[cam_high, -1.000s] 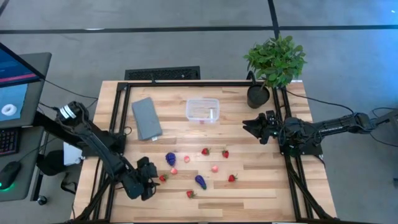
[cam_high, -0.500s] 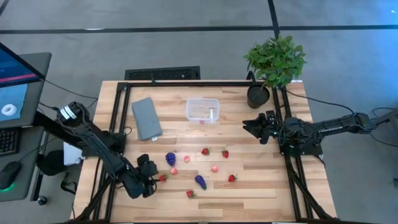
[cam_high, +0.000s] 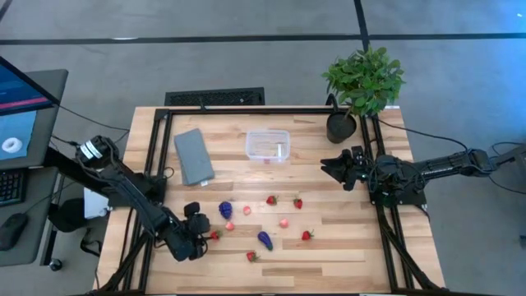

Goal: Pick and placing Produce into tupperware
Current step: Put the strawberry into the transparent bin

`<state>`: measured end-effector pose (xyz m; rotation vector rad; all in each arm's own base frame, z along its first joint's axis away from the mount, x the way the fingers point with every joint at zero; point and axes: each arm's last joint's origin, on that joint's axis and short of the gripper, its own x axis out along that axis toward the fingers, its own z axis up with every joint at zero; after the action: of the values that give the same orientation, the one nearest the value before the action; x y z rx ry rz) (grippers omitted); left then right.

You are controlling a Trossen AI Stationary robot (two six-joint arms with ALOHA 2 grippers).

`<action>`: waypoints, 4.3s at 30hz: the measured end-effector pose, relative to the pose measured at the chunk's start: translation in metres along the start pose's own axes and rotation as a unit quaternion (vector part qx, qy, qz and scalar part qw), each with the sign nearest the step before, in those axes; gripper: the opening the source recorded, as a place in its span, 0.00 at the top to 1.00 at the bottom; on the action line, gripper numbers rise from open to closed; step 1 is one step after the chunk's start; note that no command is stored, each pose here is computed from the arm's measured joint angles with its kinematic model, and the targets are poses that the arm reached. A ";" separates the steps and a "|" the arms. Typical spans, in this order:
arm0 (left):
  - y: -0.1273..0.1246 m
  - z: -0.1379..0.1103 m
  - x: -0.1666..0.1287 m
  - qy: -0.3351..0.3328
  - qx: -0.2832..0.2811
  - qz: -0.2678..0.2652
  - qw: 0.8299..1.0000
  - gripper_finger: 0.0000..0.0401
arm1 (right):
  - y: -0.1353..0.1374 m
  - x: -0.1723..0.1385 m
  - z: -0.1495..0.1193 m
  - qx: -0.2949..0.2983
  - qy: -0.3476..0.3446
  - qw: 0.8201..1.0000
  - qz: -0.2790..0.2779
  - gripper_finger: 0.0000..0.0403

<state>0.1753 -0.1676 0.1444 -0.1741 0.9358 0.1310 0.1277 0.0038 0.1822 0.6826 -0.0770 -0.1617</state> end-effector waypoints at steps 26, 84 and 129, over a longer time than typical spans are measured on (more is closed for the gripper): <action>0.007 0.015 0.009 0.028 0.028 -0.036 0.999 0.50 | 0.000 0.000 0.000 0.009 0.000 1.000 0.000 0.35; 0.008 0.036 0.012 -0.025 -0.012 -0.068 0.997 0.63 | 0.000 0.000 0.000 0.026 0.000 1.000 -0.001 0.35; 0.065 0.073 -0.007 -0.030 -0.022 0.013 0.999 0.64 | 0.004 -0.002 -0.006 0.019 0.027 0.999 0.015 0.35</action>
<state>0.2163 -0.0892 0.1865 -0.1976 0.8767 0.1789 0.1273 0.0108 0.1798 0.7221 -0.0376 -0.1138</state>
